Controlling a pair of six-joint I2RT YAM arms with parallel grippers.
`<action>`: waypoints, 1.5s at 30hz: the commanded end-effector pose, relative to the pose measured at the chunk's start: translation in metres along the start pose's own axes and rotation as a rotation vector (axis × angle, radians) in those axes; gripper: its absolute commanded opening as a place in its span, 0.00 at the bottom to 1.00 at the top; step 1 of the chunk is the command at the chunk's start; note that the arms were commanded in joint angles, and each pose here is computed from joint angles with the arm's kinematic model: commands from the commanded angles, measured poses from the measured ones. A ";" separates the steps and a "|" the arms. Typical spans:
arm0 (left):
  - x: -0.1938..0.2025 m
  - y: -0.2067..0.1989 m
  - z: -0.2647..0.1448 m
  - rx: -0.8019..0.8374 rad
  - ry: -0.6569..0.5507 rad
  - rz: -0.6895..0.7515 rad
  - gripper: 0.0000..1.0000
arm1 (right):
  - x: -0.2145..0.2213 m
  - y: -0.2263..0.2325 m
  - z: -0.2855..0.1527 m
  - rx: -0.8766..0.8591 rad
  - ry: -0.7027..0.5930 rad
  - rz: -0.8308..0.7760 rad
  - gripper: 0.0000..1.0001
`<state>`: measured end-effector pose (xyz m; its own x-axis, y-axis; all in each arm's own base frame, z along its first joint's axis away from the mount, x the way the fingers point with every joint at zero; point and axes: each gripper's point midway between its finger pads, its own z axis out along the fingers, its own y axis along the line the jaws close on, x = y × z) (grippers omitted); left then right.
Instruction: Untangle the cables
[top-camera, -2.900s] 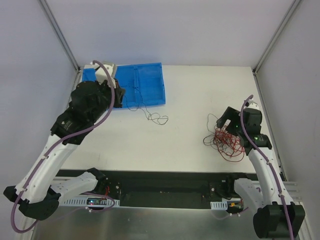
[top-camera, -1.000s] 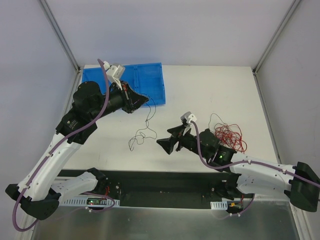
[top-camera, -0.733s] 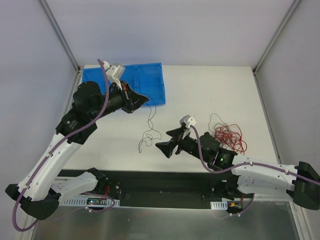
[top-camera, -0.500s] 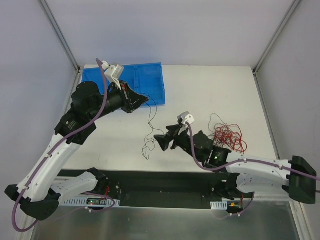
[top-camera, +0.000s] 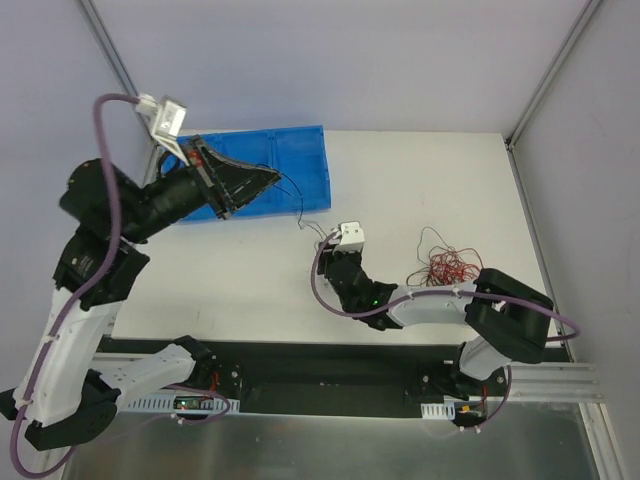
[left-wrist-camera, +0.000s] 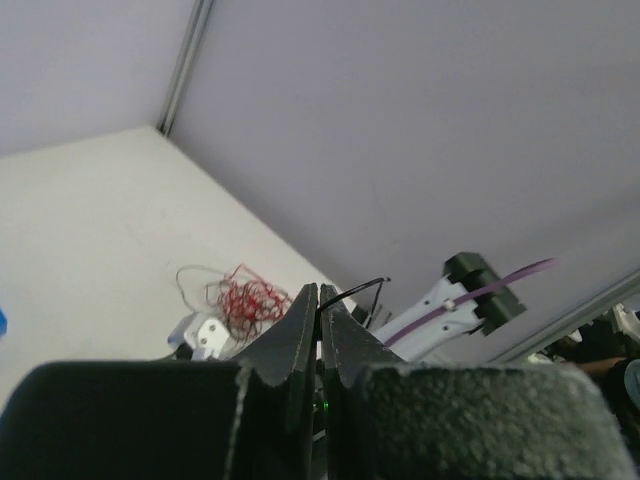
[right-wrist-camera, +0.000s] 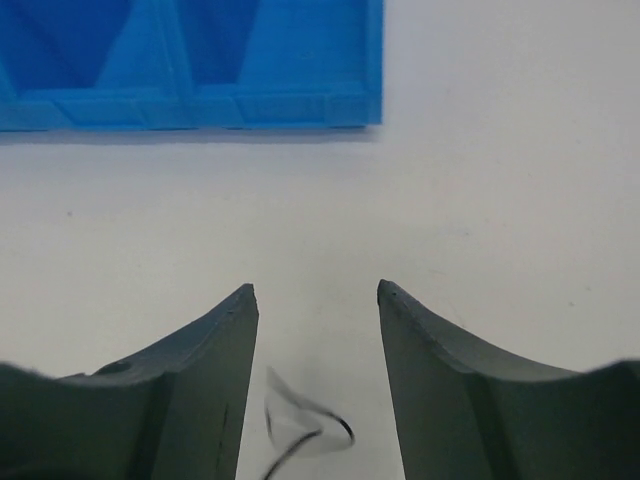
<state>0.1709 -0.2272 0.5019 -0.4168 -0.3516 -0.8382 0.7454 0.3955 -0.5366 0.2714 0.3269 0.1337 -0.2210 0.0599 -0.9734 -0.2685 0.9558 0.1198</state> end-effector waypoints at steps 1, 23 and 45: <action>-0.052 -0.061 -0.030 0.136 -0.123 0.076 0.00 | -0.004 -0.033 -0.008 0.094 -0.015 0.078 0.54; -0.034 0.035 0.019 -0.180 -0.067 0.150 0.00 | 0.000 -0.109 -0.087 -0.111 0.173 0.160 0.96; 0.139 0.189 0.015 -0.523 0.217 0.011 0.00 | -0.045 -0.211 -0.096 0.404 0.303 0.028 0.96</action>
<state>0.2579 -0.2435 0.2386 -0.7199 -0.0930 -0.6878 0.4057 0.7477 -0.5257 0.2510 0.1146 0.1621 -0.5206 0.0085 -0.8537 0.0380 0.9992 -0.0133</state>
